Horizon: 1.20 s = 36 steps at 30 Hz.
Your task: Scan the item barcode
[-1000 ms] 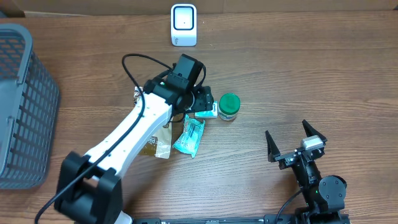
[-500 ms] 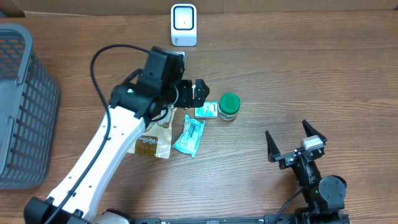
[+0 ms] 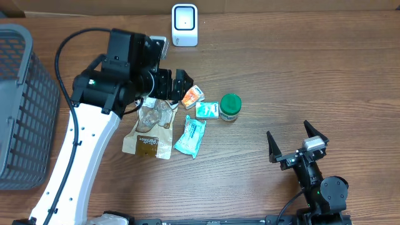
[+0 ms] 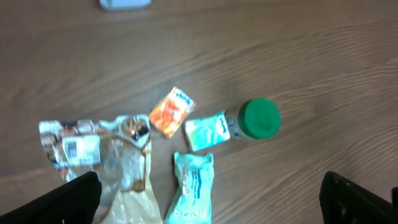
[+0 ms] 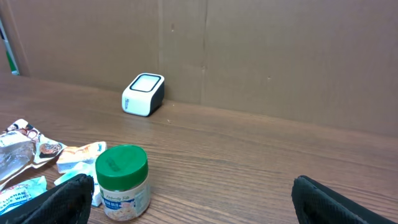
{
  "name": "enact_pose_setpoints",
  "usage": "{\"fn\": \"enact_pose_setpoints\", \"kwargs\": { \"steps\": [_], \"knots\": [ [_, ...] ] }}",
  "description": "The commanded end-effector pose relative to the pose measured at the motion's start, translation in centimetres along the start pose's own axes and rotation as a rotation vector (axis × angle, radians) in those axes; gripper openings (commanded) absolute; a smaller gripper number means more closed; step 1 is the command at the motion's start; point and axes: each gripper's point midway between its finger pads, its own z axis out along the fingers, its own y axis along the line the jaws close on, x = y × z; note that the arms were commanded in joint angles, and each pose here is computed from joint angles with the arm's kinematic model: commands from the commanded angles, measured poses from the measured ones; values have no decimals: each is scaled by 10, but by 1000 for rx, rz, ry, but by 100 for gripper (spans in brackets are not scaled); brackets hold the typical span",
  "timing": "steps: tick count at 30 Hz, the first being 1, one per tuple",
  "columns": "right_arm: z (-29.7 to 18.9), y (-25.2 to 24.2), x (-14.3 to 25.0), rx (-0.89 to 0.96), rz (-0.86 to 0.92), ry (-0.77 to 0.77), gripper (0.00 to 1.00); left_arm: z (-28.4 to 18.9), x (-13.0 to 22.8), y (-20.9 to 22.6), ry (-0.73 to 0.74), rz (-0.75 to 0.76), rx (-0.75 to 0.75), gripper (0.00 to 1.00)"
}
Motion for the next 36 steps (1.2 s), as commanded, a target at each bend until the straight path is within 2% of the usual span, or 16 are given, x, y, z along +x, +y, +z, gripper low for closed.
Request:
{"fn": "enact_pose_setpoints", "kwargs": {
  "steps": [1,9,26,30,36],
  "knots": [
    [0,0,2,3,-1,-1,100,-15,-11,-7,-49,59,18,100],
    [0,0,2,3,-1,-1,100,-5,4,2,14,41,-15,100],
    [0,0,2,3,-1,-1,100,24,10,11,88,21,-23,100],
    [0,0,2,3,-1,-1,100,25,13,7,101,-22,-13,100],
    [0,0,2,3,-1,-1,100,32,21,-11,132,21,3,100]
  ]
}}
